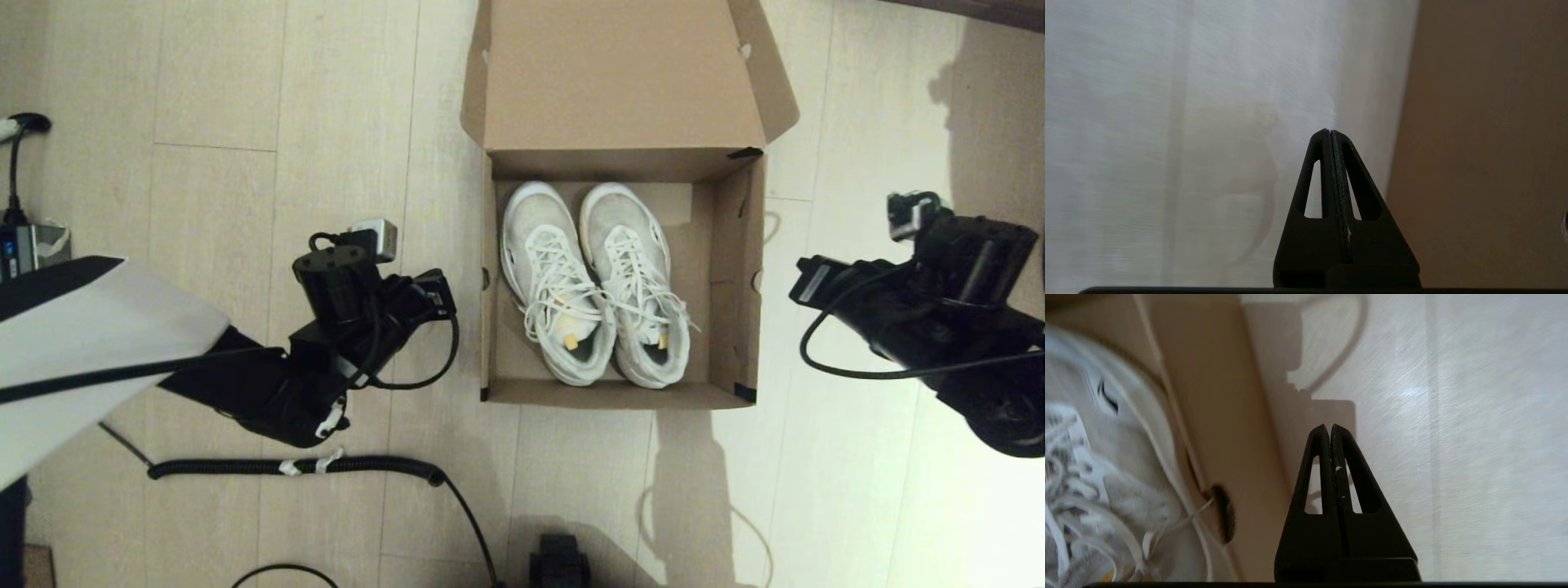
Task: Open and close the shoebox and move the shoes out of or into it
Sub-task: Close the shoe box
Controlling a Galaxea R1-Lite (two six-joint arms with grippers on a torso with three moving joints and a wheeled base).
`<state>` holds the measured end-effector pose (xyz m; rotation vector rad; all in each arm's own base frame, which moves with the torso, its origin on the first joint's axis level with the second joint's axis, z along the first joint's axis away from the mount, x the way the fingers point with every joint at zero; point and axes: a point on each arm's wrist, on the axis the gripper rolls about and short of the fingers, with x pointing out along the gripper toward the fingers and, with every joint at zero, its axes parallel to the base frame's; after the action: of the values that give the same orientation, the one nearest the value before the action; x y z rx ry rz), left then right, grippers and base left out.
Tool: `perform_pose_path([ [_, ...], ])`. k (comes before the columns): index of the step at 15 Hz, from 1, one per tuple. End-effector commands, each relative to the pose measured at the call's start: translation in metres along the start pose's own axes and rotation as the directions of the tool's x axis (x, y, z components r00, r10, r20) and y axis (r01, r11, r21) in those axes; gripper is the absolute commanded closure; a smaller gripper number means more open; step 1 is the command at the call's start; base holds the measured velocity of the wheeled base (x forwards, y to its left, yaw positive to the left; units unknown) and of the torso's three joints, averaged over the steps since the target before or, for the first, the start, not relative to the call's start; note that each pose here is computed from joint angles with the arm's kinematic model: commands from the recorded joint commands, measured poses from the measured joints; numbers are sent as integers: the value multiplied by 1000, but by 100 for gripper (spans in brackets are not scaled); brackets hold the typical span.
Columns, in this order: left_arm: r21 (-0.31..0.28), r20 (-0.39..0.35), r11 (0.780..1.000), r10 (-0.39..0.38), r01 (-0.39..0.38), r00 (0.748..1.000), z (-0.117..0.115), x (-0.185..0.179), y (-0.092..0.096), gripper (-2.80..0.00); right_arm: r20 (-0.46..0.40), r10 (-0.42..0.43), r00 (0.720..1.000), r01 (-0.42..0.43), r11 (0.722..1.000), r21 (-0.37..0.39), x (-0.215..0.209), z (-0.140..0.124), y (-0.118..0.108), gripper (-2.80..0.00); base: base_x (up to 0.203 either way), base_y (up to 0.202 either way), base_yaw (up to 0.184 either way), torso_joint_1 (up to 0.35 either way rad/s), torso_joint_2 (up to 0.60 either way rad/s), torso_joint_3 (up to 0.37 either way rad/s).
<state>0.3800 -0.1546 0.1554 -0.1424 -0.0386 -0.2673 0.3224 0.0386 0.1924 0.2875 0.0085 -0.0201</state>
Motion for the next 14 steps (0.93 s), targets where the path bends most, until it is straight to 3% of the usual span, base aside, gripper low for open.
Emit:
perform_pose_path([
  [1,3,-26,1000,-18,18,999,-15,6,-8,0,-77,27,997,-28,1000,-6,9,-30,10,0,0,0,0,0,0,0],
  [5,10,-36,999,-46,46,998,-16,3,-20,0,-127,109,986,-111,994,-13,-5,-51,36,0,0,0,0,0,0,0],
  [9,16,-58,1000,-25,26,998,-12,-19,-23,0,-165,104,981,-110,994,-26,-31,-57,32,0,0,0,0,0,0,0],
  [14,14,-122,995,-100,102,988,-13,-65,-47,0,-187,91,978,-100,994,-35,-45,-63,35,0,0,0,0,0,0,0],
])
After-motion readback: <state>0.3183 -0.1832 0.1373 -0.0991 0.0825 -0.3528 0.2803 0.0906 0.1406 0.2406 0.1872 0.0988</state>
